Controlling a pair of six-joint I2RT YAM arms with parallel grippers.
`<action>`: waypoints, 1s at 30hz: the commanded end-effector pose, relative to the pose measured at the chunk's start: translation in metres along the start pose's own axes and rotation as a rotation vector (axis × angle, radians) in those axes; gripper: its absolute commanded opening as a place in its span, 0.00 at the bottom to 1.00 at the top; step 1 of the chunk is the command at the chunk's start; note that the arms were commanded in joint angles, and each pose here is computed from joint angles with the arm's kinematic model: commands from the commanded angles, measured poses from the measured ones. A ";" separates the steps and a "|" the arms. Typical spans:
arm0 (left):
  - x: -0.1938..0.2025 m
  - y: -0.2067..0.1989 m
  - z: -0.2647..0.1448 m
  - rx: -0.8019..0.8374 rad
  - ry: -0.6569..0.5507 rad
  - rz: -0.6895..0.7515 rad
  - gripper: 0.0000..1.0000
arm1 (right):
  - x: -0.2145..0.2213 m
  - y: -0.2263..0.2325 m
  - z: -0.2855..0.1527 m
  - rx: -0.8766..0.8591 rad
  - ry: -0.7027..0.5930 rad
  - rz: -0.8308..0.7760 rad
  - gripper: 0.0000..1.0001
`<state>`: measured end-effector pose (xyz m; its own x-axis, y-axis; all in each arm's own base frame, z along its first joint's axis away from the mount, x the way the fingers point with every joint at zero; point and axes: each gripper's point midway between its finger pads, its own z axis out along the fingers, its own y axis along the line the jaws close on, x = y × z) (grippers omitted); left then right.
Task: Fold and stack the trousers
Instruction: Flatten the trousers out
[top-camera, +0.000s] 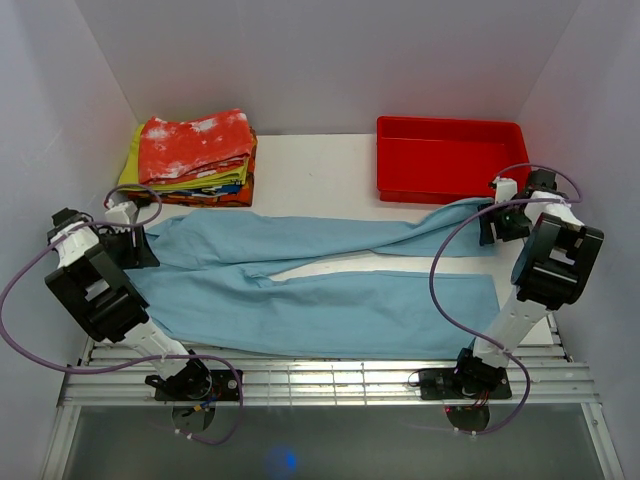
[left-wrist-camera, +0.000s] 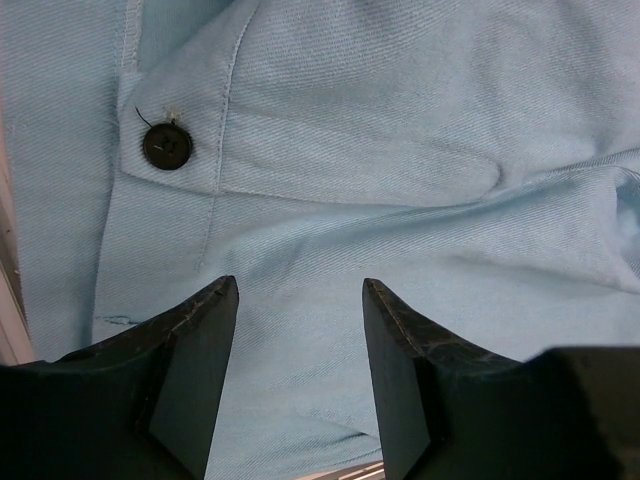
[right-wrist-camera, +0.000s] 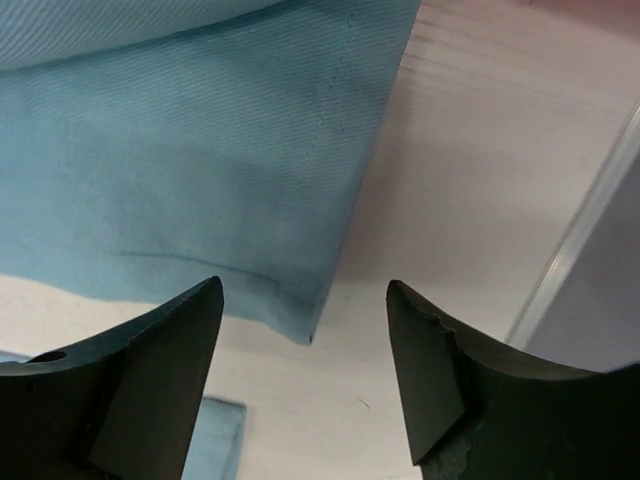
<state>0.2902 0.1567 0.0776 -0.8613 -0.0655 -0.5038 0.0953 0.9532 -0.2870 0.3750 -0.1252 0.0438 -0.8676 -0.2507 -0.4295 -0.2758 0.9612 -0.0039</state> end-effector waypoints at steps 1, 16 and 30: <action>-0.005 -0.001 -0.006 -0.020 -0.035 0.005 0.64 | -0.004 0.003 0.018 -0.010 -0.046 0.136 0.71; -0.004 0.014 -0.001 -0.063 -0.015 -0.011 0.65 | 0.026 -0.033 -0.026 0.110 -0.006 -0.016 0.08; 0.000 0.032 0.011 -0.100 0.016 -0.039 0.65 | 0.047 -0.050 -0.049 0.055 0.105 -0.031 0.35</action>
<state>0.2895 0.1754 0.0445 -0.8954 -0.1143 -0.4304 -0.0004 0.9667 -0.2558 0.3335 -0.1944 0.0749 -0.8774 -0.2761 -0.3924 -0.2563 0.9611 -0.1030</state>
